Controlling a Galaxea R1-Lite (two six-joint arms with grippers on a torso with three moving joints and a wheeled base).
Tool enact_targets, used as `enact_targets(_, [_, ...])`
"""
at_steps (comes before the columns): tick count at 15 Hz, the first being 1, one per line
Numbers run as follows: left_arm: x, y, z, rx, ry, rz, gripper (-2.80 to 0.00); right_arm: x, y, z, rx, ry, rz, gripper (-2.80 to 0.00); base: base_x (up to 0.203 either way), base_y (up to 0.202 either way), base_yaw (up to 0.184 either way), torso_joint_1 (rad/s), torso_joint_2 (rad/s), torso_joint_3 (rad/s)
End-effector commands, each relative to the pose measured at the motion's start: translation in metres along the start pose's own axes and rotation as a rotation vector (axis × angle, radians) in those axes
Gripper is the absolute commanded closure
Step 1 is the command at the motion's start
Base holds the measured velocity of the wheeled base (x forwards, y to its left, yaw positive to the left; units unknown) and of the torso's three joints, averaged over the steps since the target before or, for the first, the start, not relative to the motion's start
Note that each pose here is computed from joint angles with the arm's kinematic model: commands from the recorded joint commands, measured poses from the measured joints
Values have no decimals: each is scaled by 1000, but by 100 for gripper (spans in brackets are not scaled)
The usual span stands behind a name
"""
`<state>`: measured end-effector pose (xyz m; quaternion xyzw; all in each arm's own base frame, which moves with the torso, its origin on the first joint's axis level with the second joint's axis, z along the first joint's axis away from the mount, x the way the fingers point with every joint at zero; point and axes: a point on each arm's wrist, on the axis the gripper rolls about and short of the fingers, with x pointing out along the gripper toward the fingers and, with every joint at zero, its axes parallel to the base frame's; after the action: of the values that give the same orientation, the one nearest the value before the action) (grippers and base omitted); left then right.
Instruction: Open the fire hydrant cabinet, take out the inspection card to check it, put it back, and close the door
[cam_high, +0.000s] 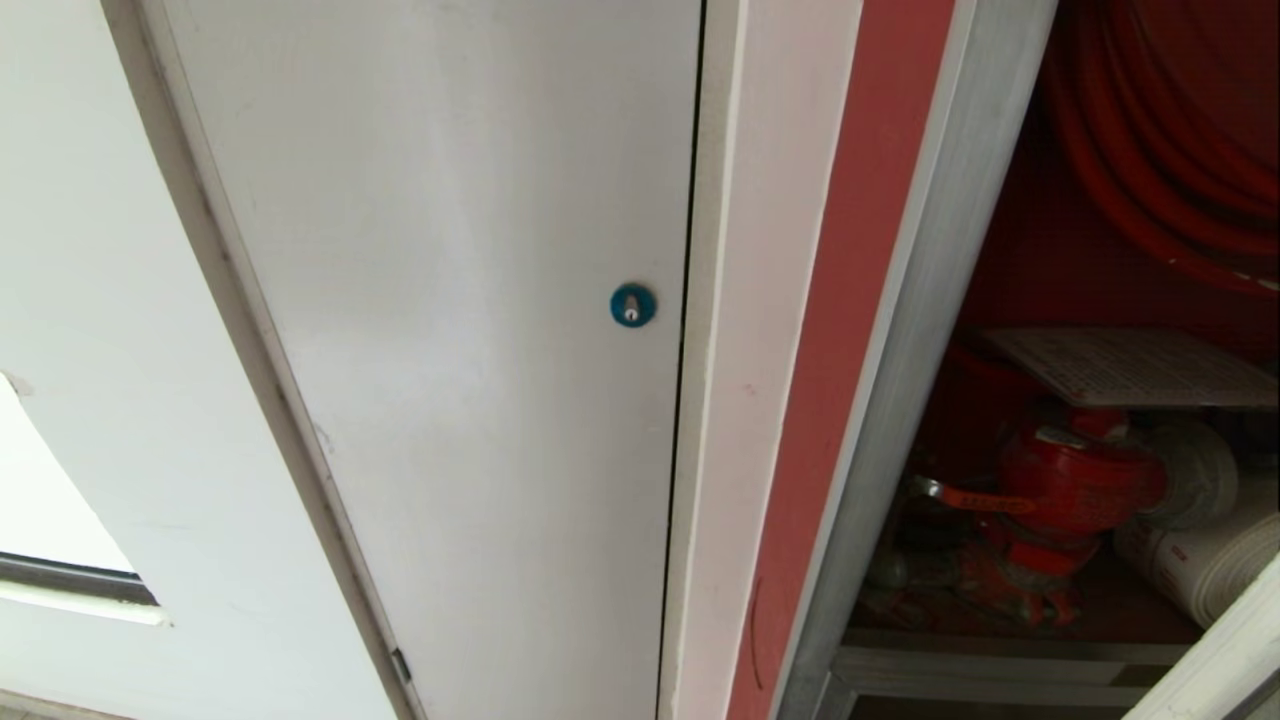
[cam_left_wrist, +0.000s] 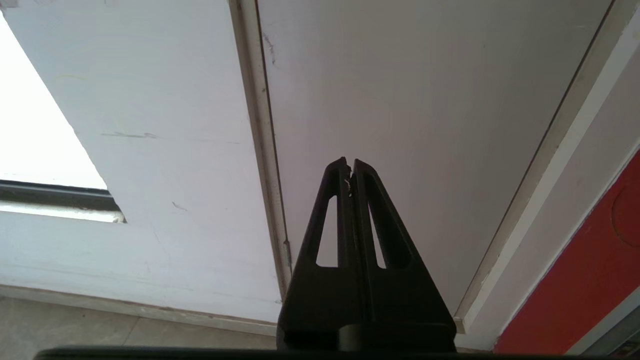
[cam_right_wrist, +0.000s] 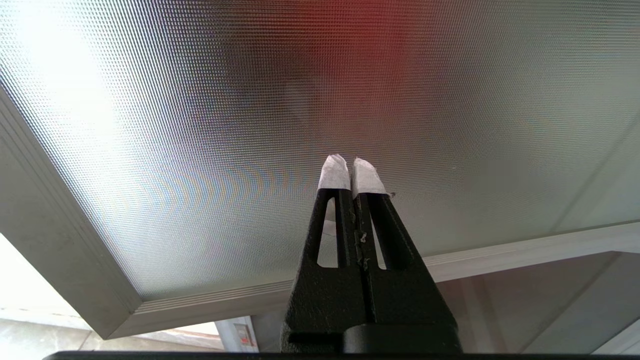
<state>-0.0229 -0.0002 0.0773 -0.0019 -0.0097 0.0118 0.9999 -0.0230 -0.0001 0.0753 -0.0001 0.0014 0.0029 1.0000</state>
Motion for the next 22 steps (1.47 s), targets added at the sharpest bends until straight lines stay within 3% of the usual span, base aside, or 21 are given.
enact_targets(1, [1, 0, -2, -1, 7, 1, 0, 0, 0, 0, -1, 0, 0, 0, 0, 0, 0, 0, 0, 0])
enact_targets(16, [1, 0, -2, -1, 7, 1, 0, 0, 0, 1, 12, -4, -9, 0, 0, 0, 0, 0, 0, 0])
enact_targets(20, [1, 0, -2, -1, 7, 1, 0, -16, 0, 45, 10, -139, -13, 0, 0, 0, 0, 0, 0, 0])
enact_targets(22, [1, 0, -2, -1, 7, 1, 0, -16, 0, 72, 7, -131, 14, 0, 0, 0, 0, 0, 0, 0])
